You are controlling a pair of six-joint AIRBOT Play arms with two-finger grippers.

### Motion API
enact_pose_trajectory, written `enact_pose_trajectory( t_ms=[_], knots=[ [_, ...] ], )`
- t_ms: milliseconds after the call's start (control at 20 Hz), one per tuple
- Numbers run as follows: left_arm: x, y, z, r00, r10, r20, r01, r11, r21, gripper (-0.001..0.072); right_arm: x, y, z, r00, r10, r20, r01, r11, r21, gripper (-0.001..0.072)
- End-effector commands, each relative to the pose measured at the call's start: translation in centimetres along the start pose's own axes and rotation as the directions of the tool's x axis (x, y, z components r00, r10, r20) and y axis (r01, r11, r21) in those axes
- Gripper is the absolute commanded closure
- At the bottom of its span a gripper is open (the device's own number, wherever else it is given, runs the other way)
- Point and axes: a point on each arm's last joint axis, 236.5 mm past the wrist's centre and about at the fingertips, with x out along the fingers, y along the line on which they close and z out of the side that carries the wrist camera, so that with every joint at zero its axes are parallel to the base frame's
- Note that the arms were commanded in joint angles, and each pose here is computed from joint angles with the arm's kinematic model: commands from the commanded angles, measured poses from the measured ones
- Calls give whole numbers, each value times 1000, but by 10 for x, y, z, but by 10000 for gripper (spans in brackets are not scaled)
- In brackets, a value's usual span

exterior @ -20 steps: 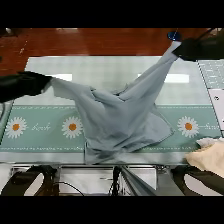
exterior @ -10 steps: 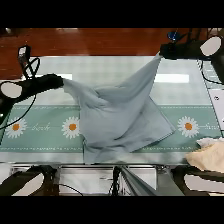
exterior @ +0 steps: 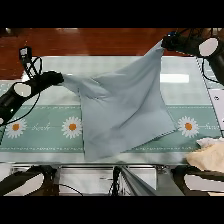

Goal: Fold the shirts.

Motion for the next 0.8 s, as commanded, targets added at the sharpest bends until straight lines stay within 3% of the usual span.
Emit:
enact_pose_trajectory(
  t_ms=[0, 100, 150, 300, 450, 600, 750],
  knots=[
    [2, 2, 1, 1000, 6, 6, -6, 1000, -6, 554, 0, 1, 0, 1000, 1, -1, -1, 1000, -2, 693],
    [-3, 0, 5, 1000, -5, -4, 5, 1000, 4, 67, 0, 2, -5, 1000, 4, -24, -4, 1000, -2, 693],
    [-10, 3, 5, 999, -10, -39, 11, 1000, 29, 22, -1, 2, -9, 999, 5, -40, -5, 1000, -3, 693],
    [-50, 35, -26, 953, -14, -302, 27, 999, 39, 24, -2, -5, -22, 995, -22, -96, 17, 998, -53, 693],
    [-112, 38, -98, 765, -171, -621, 22, 971, -240, 24, -2, -11, -27, 992, -50, -116, 39, 995, -96, 693],
    [-145, 10, -139, 620, -345, -704, 94, 924, -370, 24, -3, -12, -28, 991, -51, -122, 39, 995, -97, 693],
    [-152, -22, -172, 529, -460, -713, 135, 875, -464, 24, -3, -12, -33, 989, -51, -139, 37, 995, -98, 693]
  ],
)
